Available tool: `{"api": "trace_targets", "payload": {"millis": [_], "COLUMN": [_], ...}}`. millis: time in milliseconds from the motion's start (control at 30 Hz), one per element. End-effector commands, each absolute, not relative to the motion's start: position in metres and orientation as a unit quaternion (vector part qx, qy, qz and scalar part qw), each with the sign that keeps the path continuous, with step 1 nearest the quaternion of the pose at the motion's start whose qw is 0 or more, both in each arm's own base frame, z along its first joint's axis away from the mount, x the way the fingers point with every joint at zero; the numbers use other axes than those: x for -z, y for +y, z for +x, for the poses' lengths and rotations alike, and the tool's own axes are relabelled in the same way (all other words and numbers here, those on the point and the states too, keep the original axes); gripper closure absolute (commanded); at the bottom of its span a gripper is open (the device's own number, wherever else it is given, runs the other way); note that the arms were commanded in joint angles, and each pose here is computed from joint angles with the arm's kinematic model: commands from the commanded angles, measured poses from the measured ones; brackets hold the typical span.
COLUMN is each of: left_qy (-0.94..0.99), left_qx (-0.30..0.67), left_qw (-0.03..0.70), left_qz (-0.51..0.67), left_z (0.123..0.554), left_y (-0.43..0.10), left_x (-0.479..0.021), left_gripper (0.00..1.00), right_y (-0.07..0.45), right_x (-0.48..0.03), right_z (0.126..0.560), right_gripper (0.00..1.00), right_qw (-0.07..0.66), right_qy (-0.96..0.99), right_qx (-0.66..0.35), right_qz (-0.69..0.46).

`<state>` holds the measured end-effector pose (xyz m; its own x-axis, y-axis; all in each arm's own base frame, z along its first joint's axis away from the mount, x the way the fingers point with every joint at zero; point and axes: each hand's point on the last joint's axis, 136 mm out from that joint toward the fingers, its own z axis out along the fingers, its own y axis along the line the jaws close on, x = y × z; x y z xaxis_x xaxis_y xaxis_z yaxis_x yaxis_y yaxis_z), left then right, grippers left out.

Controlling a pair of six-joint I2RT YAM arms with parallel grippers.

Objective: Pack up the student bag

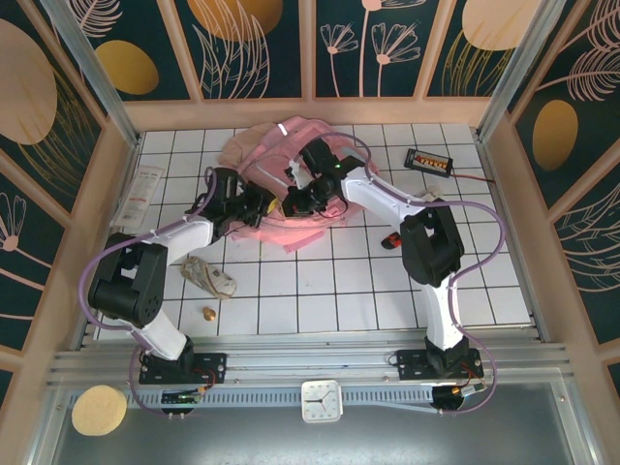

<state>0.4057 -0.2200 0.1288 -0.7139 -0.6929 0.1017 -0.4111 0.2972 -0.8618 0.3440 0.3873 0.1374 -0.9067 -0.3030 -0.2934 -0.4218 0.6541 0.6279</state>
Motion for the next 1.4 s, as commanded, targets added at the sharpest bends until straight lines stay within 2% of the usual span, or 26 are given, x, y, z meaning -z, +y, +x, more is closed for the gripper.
{"api": "trace_targets", "payload": {"millis": [0, 67, 100, 133, 200, 367, 567, 900, 933, 1000, 1233, 1300, 1367], "left_qy": [0.769, 0.773, 0.784, 0.793, 0.817, 0.840, 0.870, 0.864, 0.865, 0.866, 0.872, 0.873, 0.873], "left_qx": [0.537, 0.541, 0.531, 0.524, 0.494, 0.435, 0.344, 0.313, 0.315, 0.324, 0.330, 0.331, 0.333], "left_qw": [0.154, 0.148, 0.141, 0.149, 0.164, 0.199, 0.239, 0.251, 0.248, 0.231, 0.198, 0.191, 0.186], "left_qz": [-0.309, -0.296, -0.288, -0.271, -0.249, -0.255, -0.259, -0.303, -0.302, -0.301, -0.301, -0.302, -0.304], "left_z": [0.411, 0.408, 0.404, 0.406, 0.403, 0.405, 0.422, 0.449, 0.452, 0.458, 0.456, 0.454, 0.453], "left_y": [-0.248, -0.251, -0.252, -0.253, -0.245, -0.197, -0.147, -0.093, -0.093, -0.097, -0.103, -0.105, -0.106], "left_x": [-0.166, -0.169, -0.164, -0.173, -0.176, -0.176, -0.158, -0.131, -0.129, -0.117, -0.089, -0.083, -0.077], "left_gripper": [1.00, 1.00, 0.87, 0.65, 0.02, 0.01, 0.01, 0.02, 0.05, 0.19, 0.48, 0.52, 0.64], "right_y": [0.423, 0.419, 0.414, 0.408, 0.394, 0.371, 0.377, 0.367, 0.365, 0.362, 0.359, 0.360, 0.360], "right_x": [-0.179, -0.176, -0.172, -0.169, -0.166, -0.162, -0.162, -0.169, -0.169, -0.170, -0.172, -0.172, -0.171], "right_z": [0.349, 0.351, 0.352, 0.353, 0.356, 0.357, 0.353, 0.354, 0.353, 0.352, 0.354, 0.354, 0.354], "right_gripper": [1.00, 1.00, 1.00, 1.00, 1.00, 1.00, 1.00, 1.00, 1.00, 1.00, 1.00, 1.00, 1.00], "right_qw": [0.103, 0.099, 0.099, 0.100, 0.101, 0.105, 0.098, 0.108, 0.107, 0.109, 0.111, 0.110, 0.110], "right_qy": [0.866, 0.870, 0.873, 0.877, 0.882, 0.889, 0.887, 0.893, 0.893, 0.894, 0.894, 0.894, 0.894], "right_qx": [-0.450, -0.449, -0.445, -0.440, -0.433, -0.423, -0.428, -0.417, -0.416, -0.414, -0.414, -0.415, -0.415], "right_qz": [-0.190, -0.178, -0.172, -0.167, -0.155, -0.140, -0.140, -0.133, -0.133, -0.132, -0.129, -0.129, -0.128]}}
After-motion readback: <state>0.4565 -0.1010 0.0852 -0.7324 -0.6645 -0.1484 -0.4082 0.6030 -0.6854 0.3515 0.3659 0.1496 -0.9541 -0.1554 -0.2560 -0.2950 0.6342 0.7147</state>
